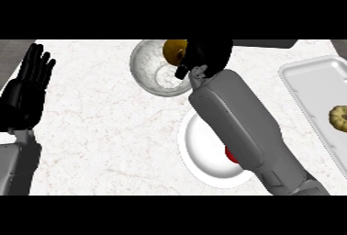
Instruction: Pick the lemon from the plate and place it in the bowl
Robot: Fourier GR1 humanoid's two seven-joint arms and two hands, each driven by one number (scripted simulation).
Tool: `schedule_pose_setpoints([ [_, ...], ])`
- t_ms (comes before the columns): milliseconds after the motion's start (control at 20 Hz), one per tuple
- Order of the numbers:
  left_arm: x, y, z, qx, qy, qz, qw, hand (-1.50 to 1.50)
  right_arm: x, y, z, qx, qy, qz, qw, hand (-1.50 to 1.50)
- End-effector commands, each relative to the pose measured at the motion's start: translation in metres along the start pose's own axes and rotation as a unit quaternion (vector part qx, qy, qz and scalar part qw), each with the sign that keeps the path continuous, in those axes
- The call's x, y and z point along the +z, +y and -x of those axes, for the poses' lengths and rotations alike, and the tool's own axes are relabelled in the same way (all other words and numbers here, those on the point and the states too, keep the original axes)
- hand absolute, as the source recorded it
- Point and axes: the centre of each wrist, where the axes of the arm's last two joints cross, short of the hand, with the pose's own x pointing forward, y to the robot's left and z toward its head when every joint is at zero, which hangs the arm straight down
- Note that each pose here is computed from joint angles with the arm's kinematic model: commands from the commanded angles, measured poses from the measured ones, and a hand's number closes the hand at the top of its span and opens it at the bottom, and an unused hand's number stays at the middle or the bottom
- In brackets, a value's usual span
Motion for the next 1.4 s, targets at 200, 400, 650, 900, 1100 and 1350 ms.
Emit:
schedule_pose_setpoints([
  [200, -0.002, -0.004, 0.005, 0.003, 0.001, 0.003, 1.0, 0.0, -0.032, 0.03, 0.023, -0.137, 0.133, 0.001, 0.982, -1.5],
  [400, -0.008, -0.011, 0.002, 0.003, -0.004, 0.01, 0.9999, 0.0, -0.033, 0.047, 0.035, -0.218, 0.101, 0.04, 0.97, -1.5],
  [650, -0.011, -0.001, -0.003, 0.006, -0.001, -0.007, 1.0, 0.0, -0.032, 0.046, 0.024, -0.281, 0.056, 0.145, 0.947, -1.5],
  [900, 0.01, 0.008, 0.009, -0.005, 0.011, -0.024, 0.9996, 0.0, -0.036, 0.058, 0.045, -0.321, 0.075, 0.216, 0.919, -1.5],
  [1100, 0.006, 0.032, -0.003, -0.011, 0.015, -0.044, 0.9988, 0.0, -0.037, 0.05, 0.061, -0.348, 0.108, 0.24, 0.9, -1.5],
  [1350, 0.021, 0.024, 0.01, -0.014, 0.014, -0.049, 0.9986, 0.0, -0.007, 0.061, 0.107, -0.379, 0.104, 0.253, 0.884, -1.5],
])
